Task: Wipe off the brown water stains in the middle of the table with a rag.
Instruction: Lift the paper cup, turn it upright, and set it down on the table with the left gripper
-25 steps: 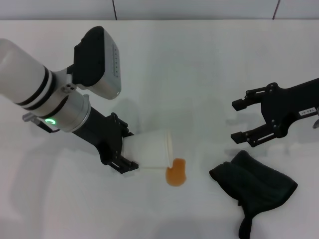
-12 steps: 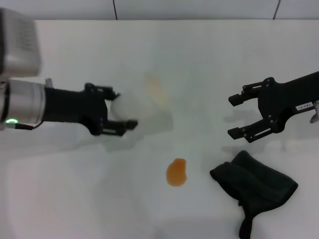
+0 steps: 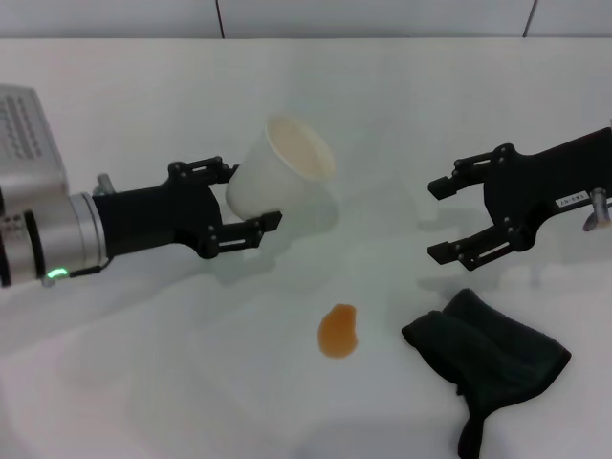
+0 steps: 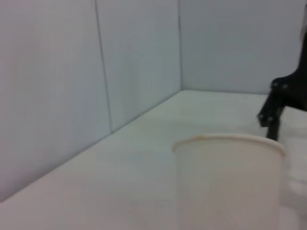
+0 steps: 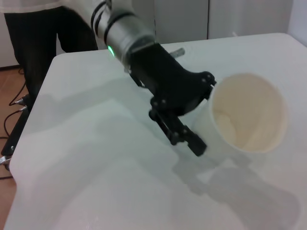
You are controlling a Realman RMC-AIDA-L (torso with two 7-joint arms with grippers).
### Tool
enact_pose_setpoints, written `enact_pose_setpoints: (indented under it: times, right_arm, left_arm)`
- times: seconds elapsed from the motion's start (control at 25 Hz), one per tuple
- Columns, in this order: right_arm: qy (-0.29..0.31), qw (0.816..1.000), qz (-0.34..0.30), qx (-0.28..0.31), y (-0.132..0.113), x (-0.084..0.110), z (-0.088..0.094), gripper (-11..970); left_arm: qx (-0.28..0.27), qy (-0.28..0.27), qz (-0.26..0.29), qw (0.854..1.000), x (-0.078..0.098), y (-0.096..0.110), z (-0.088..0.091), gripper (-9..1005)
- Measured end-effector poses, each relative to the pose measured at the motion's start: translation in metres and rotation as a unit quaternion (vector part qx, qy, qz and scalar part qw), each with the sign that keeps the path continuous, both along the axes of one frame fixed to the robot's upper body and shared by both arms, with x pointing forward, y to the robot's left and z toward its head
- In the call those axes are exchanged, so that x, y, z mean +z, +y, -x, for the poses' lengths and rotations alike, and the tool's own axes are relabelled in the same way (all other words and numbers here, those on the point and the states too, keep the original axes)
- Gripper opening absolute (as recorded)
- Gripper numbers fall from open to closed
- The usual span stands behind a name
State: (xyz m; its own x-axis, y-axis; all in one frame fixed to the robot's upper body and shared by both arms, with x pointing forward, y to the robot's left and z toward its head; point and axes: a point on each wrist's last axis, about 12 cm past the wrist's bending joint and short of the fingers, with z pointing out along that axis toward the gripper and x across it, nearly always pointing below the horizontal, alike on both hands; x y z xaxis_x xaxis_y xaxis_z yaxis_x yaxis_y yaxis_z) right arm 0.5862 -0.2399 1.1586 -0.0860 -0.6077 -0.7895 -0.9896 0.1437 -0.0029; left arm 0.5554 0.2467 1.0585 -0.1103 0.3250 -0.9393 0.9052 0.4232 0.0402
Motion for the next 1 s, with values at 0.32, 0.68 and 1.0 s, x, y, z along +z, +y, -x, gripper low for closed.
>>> enact_pose_setpoints:
  times: [0.32, 0.68, 1.0]
  right_arm:
    - [-0.001, 1.0, 0.001, -0.004, -0.002, -0.002, 0.001, 840]
    - [0.0, 1.0, 0.001, -0.006, -0.002, -0.002, 0.001, 839]
    - [-0.003, 1.0, 0.001, -0.004, -0.003, -0.003, 0.001, 839]
  left_arm:
    - [0.041, -0.035, 0.006, 0.999, -0.024, 0.004, 0.016, 716]
    - [0.067, -0.015, 0.002, 0.998, -0.043, 0.003, 0.031, 717]
    - [0.096, 0.01, 0.017, 0.995, -0.051, 0.004, 0.037, 717]
